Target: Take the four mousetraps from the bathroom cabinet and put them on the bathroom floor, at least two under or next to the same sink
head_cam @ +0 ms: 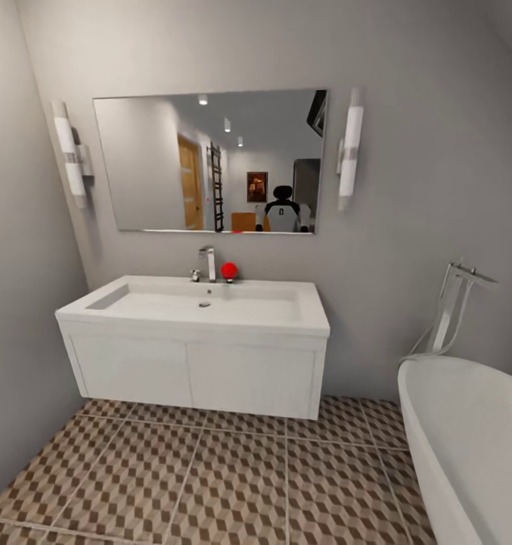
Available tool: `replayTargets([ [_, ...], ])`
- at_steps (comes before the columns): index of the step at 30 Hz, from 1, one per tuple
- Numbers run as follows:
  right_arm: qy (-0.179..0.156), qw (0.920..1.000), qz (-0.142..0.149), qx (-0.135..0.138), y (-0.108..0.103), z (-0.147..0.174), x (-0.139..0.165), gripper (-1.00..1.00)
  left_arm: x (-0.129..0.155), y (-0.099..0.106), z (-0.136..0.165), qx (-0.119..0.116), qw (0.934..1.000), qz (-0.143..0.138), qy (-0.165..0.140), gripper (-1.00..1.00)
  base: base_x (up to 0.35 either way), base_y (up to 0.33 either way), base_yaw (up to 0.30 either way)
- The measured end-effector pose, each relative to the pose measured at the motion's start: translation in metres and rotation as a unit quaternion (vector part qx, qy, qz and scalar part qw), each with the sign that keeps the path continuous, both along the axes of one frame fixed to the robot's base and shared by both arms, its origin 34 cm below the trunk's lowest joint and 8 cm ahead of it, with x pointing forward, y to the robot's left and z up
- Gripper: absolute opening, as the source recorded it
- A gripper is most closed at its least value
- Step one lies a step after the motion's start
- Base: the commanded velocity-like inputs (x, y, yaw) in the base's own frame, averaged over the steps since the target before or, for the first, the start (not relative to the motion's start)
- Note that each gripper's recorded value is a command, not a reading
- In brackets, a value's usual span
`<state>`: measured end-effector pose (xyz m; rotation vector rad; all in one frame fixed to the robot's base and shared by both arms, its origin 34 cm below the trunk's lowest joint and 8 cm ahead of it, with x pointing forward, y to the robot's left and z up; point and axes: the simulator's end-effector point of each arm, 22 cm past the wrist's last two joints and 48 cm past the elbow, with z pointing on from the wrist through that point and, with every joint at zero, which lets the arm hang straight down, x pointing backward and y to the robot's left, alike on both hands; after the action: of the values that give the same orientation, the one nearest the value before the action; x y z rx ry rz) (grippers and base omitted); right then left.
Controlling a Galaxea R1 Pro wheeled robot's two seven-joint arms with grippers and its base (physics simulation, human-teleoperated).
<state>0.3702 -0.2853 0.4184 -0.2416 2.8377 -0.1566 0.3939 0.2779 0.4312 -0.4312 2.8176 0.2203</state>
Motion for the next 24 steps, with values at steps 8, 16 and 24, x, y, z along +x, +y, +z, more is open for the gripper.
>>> replayTargets([
  [8, 0.000, 1.0000, -0.001, 0.000, 0.0000, 0.0001, 0.0003, -1.00, 0.0000, -0.0004, -0.0002, -0.002, 1.0000, -0.001, 0.000, -1.00, 0.327, 0.000, 0.000],
  [16, 0.000, 1.0000, 0.000, 0.001, 0.0011, -0.0001, -0.0003, -1.00, 0.0002, -0.0010, -0.0002, -0.002, 1.0000, -0.002, 0.000, -1.00, 0.327, 0.000, -0.089],
  [24, 0.000, 1.0000, 0.000, 0.001, 0.0018, -0.0001, -0.0002, -1.00, 0.0004, -0.0012, -0.0001, -0.002, 1.0000, -0.004, 0.000, -1.00, 0.327, 0.004, -0.229],
])
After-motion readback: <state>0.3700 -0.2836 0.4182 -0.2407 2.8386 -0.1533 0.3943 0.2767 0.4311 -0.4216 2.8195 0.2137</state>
